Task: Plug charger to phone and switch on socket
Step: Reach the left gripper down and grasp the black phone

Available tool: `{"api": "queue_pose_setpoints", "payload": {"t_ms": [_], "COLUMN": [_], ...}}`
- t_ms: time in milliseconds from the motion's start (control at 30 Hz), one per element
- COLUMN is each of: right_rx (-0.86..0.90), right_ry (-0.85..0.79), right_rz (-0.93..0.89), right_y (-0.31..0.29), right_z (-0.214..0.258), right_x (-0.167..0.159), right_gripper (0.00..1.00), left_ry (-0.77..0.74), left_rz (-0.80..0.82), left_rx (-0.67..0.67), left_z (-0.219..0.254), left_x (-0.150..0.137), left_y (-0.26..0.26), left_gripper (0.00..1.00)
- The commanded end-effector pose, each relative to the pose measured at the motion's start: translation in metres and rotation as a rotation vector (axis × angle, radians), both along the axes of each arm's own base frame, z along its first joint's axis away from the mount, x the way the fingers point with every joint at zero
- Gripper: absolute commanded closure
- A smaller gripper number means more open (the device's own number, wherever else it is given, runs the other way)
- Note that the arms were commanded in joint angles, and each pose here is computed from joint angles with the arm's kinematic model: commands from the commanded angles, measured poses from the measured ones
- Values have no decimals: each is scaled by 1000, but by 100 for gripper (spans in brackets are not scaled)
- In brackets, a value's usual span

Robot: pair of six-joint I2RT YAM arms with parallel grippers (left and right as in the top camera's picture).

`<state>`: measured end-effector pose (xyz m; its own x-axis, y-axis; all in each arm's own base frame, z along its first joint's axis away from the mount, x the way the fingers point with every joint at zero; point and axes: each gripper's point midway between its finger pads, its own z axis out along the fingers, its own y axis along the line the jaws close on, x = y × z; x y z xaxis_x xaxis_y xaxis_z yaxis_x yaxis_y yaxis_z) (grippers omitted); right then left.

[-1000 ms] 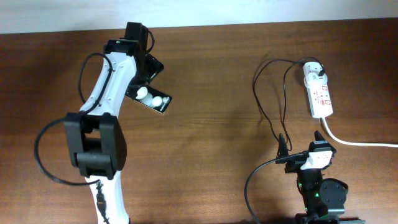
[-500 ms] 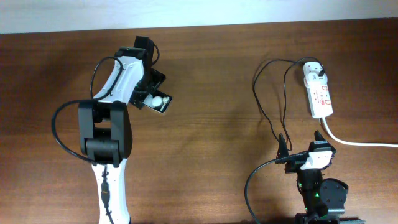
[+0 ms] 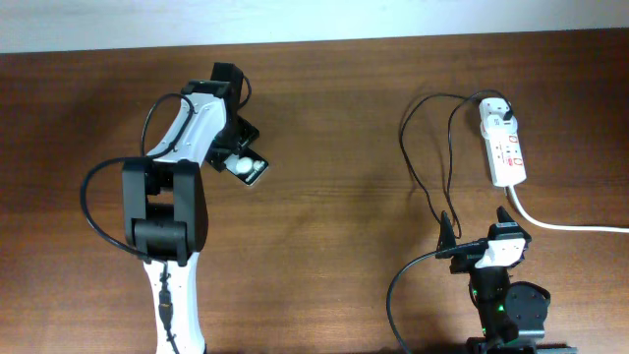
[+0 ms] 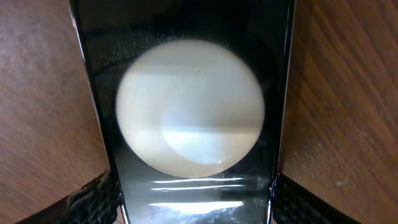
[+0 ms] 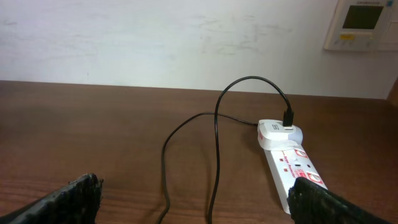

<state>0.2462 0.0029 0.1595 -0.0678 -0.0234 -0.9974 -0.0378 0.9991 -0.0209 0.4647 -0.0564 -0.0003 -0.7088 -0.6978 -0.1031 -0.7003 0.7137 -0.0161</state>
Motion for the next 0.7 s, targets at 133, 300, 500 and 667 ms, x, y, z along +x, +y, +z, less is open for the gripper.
{"api": "queue_pose_setpoints", "payload": {"t_ms": [133,300,500,667], "right_rx": [5,5,5,5], "right_ry": [4,4,4,4], "right_rz": [19,19,19,19], "right_y": [4,4,4,4], "right_z": [-2,-2,-2,-2], "right_x": [0,0,0,0], "right_gripper": [1,1,1,1], "left_ry": [151,146,166,180], "left_rz": [-427,-425,-333,-333], "left_rx": [-58,-57,-52,-53], "left_z": [-26,-26,-39,-46], "left_x": [-32,-31,-40,-46], "left_y": [-8,-8,-5,-4], "left_gripper": [28,4,12,30]}}
